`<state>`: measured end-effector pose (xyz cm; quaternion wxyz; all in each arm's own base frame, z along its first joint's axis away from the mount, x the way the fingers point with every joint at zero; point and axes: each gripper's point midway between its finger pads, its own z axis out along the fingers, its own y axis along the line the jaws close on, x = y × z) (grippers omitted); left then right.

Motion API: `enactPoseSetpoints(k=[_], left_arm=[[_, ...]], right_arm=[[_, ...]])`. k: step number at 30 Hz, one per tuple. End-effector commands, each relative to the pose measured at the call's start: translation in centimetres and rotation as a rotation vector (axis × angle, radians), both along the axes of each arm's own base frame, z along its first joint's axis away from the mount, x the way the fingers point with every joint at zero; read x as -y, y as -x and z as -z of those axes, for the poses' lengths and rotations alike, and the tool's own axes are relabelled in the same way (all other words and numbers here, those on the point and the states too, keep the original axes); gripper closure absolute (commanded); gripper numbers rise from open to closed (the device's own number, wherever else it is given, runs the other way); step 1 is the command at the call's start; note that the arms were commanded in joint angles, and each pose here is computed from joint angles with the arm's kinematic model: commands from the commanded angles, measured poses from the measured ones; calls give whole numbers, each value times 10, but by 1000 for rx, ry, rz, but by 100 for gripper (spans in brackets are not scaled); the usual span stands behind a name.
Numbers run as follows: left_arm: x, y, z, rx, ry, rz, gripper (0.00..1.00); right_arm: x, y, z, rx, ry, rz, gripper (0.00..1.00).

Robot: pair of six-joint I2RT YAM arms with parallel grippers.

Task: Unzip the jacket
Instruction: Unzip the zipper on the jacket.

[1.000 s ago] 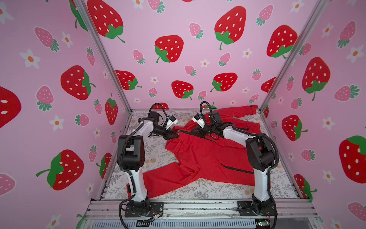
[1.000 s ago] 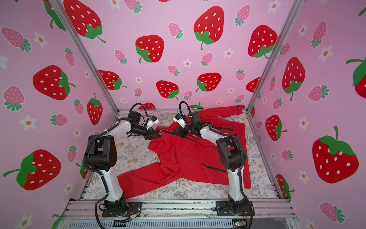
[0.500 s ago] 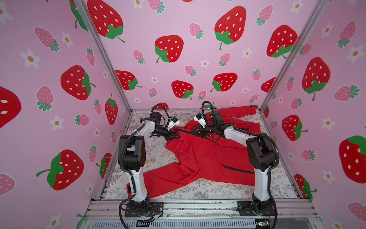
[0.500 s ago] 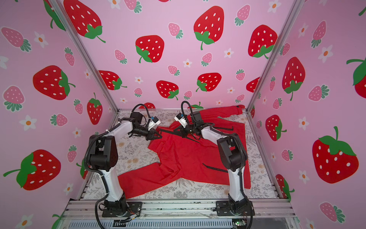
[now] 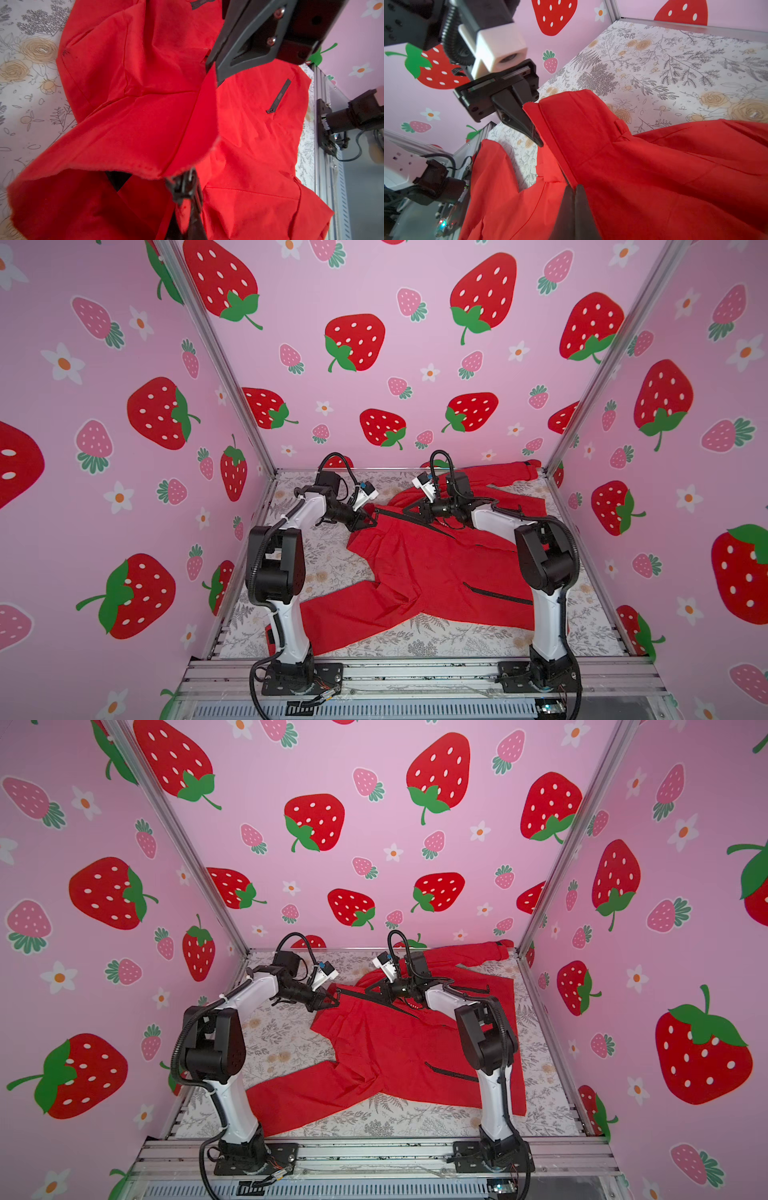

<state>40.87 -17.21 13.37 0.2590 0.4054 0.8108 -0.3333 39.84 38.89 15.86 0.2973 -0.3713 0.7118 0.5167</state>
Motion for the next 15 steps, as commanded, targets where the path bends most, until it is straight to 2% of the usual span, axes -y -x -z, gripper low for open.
enactPoseSetpoints(k=[1,6,11,12,13,14,15], left_arm=[[-4,5,3,10,-81,-23,100],[10,4,-17,90,-76,-8,100],[19,3,-43,184,-29,22,100],[20,3,-45,193,-24,24,100],[21,2,-46,195,-18,29,100],[21,1,-46,191,-16,29,100],[22,0,-45,181,-13,26,100]], right_arm=[[-1,-14,-26,5,-80,15,100],[-2,-14,-20,-48,-60,13,100],[-3,-14,-33,-59,-91,12,100],[-4,-15,-35,-69,-97,11,93],[-4,-15,-37,-78,-103,12,83],[-5,-14,-40,-75,-109,7,68],[-3,-14,-41,-70,-108,14,58]])
